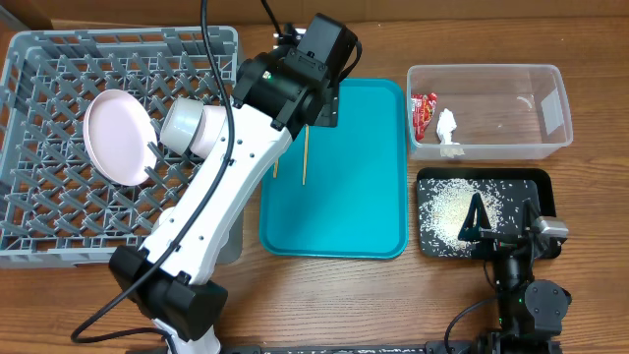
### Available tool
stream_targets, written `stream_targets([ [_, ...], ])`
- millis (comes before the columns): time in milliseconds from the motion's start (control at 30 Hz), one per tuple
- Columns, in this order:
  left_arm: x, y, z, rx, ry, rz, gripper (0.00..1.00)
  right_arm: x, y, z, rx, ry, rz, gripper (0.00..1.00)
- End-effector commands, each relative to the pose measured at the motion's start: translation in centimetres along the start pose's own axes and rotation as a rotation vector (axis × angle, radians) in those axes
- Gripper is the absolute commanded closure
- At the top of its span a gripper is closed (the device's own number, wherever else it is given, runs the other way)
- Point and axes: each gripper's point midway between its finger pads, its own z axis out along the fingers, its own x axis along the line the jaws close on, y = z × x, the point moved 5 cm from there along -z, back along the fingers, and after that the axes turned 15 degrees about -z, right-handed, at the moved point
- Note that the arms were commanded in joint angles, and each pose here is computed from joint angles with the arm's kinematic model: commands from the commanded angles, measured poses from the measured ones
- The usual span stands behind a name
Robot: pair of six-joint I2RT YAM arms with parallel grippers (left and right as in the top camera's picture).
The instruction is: Sort waste into correct bins and load items into the dishwasher
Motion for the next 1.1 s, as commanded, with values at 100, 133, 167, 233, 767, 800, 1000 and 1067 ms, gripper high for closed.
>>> stream_targets([
  [100,-4.3,-4.6,9.4,0.286,-0.084,-0.008,0.25,-0.1,-0.2,0.0,-0.003,-0.009,-0.001,0.00],
  [133,-4.6,-5.2,10.6,0.313,-0.085,-0.006,0.25,-0.1,-0.2,0.0,-0.003,-0.008,-0.001,0.00],
  [167,-5.0,-5.8,12.1,0.338,-0.083,-0.005,0.25,-0.1,-0.2,0.0,-0.003,-0.009,-0.001,0.00],
  [233,-5.0,-6.3,14.2,0.360,-0.058,-0.024,0.24,-0.1,-0.2,0.0,-0.003,-0.009,-0.001,0.00],
  [767,-1.1,-9.0,24.8,0.502,0.064,-0.058,0.38,-0.1,-0.2,0.0,-0.003,-0.009,-0.001,0.00],
  [800,-1.2,-9.4,25.2,0.514,0.055,-0.035,0.44,-0.1,-0.2,0.0,-0.003,-0.009,-0.001,0.00],
  [1000,-1.1,-10.3,25.4,0.554,0.054,-0.002,0.96,-0.1,-0.2,0.0,-0.003,-0.008,-0.001,0.00],
  [1067,-1.0,-9.7,24.6,0.549,0.050,0.000,0.96,-0.1,-0.2,0.0,-0.003,-0.008,-0.001,0.00],
])
